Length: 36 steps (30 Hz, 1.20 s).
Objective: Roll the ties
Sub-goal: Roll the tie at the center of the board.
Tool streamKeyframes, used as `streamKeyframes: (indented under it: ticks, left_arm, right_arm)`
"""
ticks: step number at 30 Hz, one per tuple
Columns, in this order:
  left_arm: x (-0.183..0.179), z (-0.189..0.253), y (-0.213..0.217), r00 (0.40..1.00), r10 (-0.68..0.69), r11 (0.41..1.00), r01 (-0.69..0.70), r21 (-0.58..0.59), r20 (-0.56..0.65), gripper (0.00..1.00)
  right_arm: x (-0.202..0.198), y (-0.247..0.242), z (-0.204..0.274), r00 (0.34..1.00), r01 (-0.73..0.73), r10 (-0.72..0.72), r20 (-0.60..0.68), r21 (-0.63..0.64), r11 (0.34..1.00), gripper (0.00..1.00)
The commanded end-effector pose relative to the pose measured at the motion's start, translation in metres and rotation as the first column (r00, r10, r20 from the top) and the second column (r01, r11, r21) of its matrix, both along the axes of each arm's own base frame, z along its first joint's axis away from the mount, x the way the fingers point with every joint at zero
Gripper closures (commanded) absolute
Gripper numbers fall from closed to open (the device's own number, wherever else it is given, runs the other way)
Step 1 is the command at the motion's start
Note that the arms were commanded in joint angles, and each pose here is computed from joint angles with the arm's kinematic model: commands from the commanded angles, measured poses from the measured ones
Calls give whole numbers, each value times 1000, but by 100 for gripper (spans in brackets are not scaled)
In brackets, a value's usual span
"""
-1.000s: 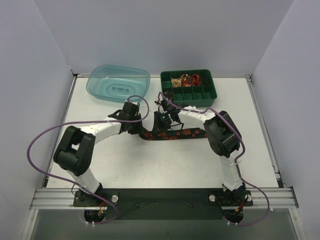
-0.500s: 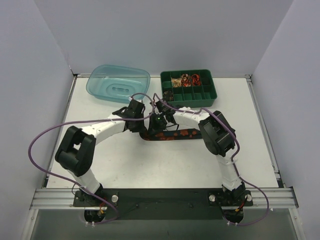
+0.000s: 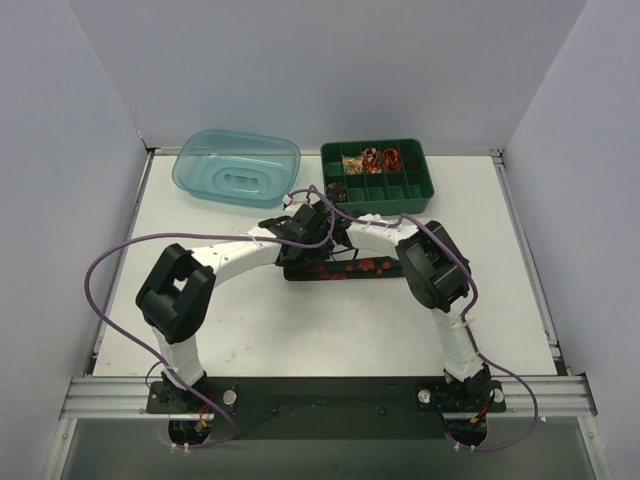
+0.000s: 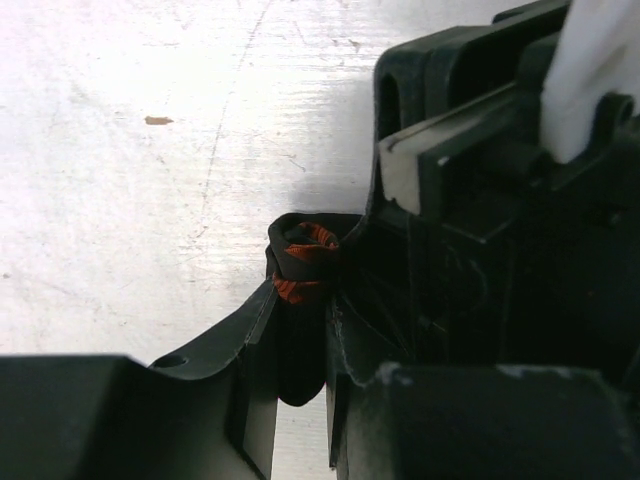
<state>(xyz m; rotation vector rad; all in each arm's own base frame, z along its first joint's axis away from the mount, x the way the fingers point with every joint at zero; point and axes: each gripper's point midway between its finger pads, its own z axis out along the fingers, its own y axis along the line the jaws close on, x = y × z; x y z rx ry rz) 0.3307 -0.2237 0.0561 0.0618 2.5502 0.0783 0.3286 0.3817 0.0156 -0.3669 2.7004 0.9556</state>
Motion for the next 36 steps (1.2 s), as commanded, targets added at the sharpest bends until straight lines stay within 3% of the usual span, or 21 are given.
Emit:
streamKeyframes:
  ticks: [1,8,15,23,36]
  left_arm:
    - [1,8,2,999,2,998,-4,69,32,100]
    - [3,15,13,998,20,993,-27,117,58,100]
    - [4,19,11,998,7,986,-16,163,60,100]
    - [1,8,-5,999,-23,973,12,231,46,100]
    - [-7,-12,-44,997,-67,931,49,361,40,100]
  right_arm:
    - [-13,1,5,999,-48,48,-8,20,999,100]
    - [-18,-8,43,999,-48,49,-9,124,991,100]
    - [-1,-40,77,997,44,-55,53,184,982,100]
    - [12,-97,64,984,164,-171,41,137,977,100]
    - [15,-131,47,976,216,-218,13,92,972,100]
